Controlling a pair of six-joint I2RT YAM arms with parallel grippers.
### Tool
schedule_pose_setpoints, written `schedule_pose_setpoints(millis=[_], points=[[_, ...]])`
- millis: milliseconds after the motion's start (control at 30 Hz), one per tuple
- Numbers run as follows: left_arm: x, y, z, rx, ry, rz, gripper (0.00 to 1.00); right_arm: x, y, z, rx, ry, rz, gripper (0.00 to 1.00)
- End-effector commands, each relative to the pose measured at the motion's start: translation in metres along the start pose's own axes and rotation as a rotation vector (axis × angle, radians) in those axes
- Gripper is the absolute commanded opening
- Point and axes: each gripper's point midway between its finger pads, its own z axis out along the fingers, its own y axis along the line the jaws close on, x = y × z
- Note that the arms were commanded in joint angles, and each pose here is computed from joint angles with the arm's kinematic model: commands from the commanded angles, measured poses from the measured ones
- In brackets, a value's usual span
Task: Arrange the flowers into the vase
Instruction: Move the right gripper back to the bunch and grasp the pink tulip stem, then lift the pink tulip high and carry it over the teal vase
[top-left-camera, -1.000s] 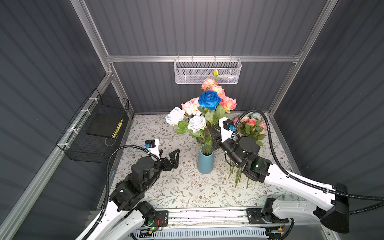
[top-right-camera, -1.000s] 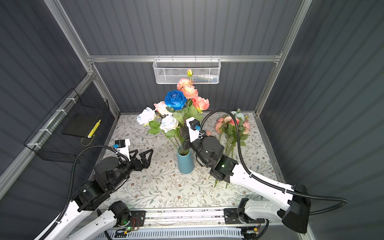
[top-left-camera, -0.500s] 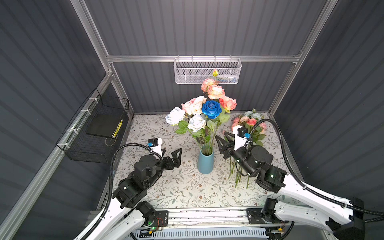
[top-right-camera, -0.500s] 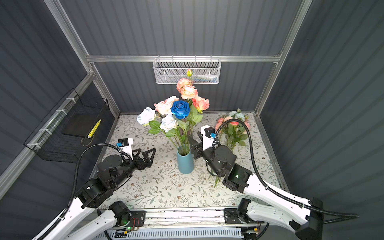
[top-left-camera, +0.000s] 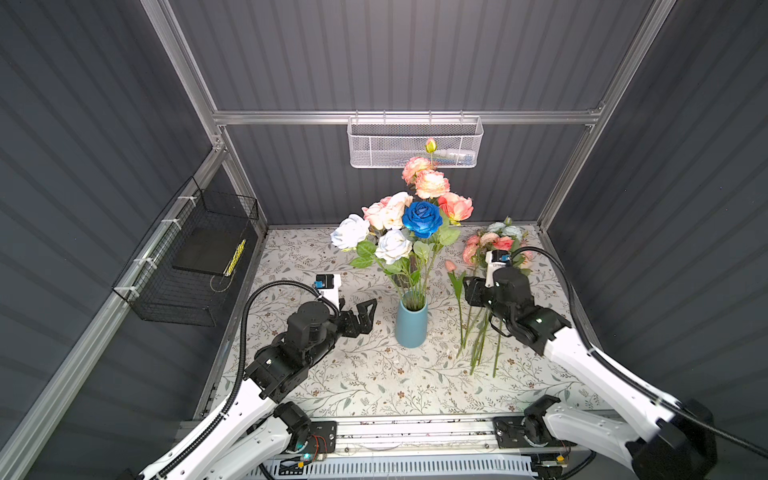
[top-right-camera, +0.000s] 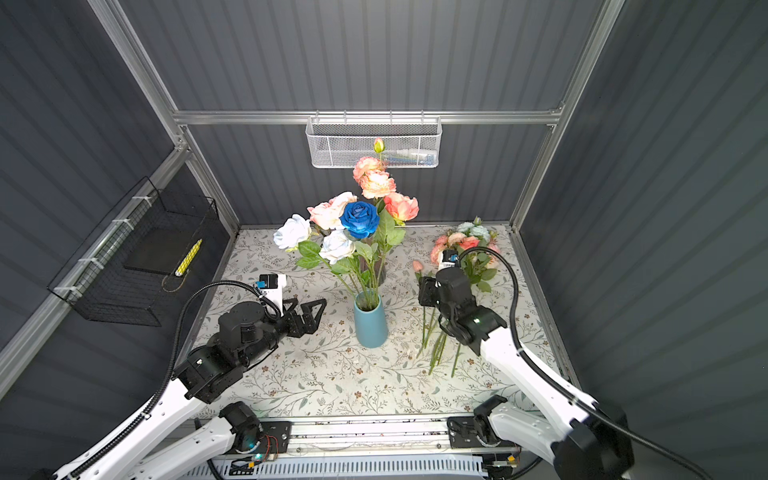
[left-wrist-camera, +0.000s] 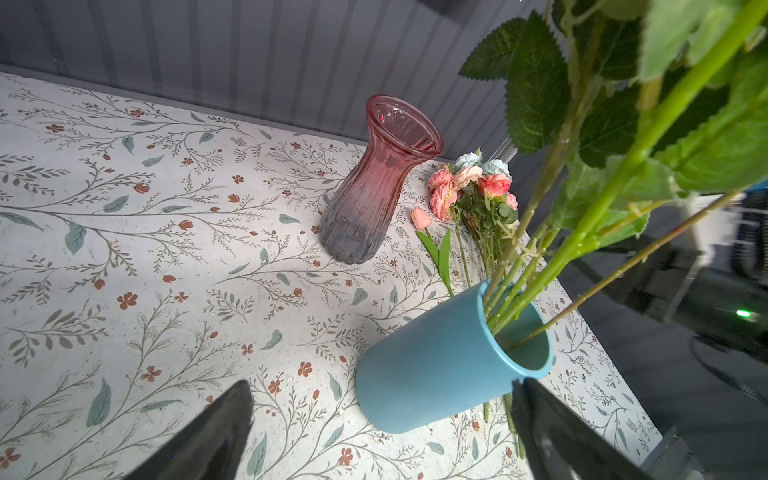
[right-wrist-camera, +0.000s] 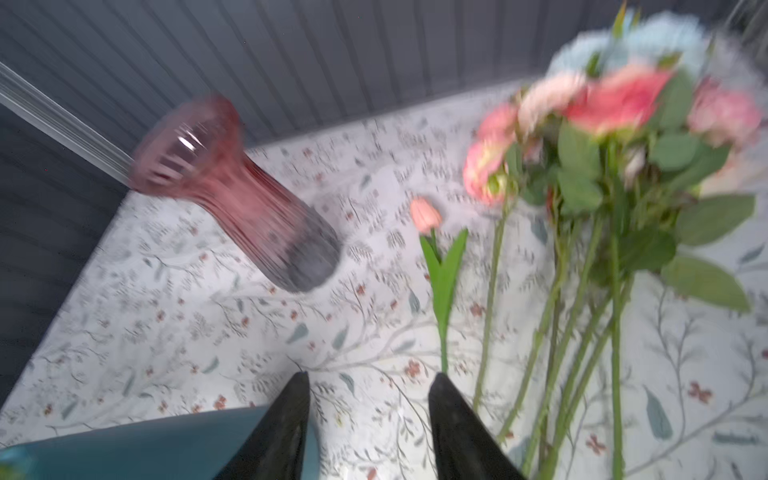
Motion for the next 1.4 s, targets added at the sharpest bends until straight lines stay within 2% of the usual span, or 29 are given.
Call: schedule_pose_setpoints(millis=[0, 133, 333, 633, 767, 867, 967, 1067, 1233, 1367], points=[[-0.001, -0.002, -0.003, 0.019, -0.013, -0.018, 1.0, 0.044, 0.001, 0.035, -0.014, 0.264, 0.009, 0.5], [0.0, 0.001, -0.01, 0.007, -0.015, -0.02, 1.0, 0.059, -0.017, 0.084, 0.082, 0.369, 0.004, 0.49], [-0.003, 0.007, -0.024, -0.017, -0.034, -0.015, 1.0, 0.064, -0.048, 0.133, 0.217, 0.444, 0.004, 0.52], [-0.004, 0.013, -0.03, -0.034, -0.052, -0.015, 1.0, 0.077, -0.07, 0.16, 0.317, 0.567, -0.043, 0.52], [-0.004, 0.012, -0.028, -0.034, -0.047, -0.014, 1.0, 0.078, -0.071, 0.167, 0.323, 0.591, -0.06, 0.45], [-0.004, 0.012, -0.027, -0.035, -0.044, -0.013, 1.0, 0.077, -0.07, 0.17, 0.313, 0.593, -0.063, 0.3], [-0.003, 0.012, -0.027, -0.036, -0.043, -0.013, 1.0, 0.065, -0.063, 0.166, 0.28, 0.547, -0.066, 0.16], [-0.003, 0.012, -0.026, -0.036, -0.041, -0.014, 1.0, 0.041, -0.047, 0.152, 0.201, 0.433, -0.072, 0.09], [-0.005, 0.011, -0.025, -0.036, -0.04, -0.014, 1.0, -0.01, -0.016, 0.1, 0.068, 0.183, -0.072, 0.05], [-0.008, 0.009, -0.025, -0.034, -0.044, -0.012, 1.0, -0.041, 0.003, 0.041, -0.003, -0.006, -0.083, 0.05]])
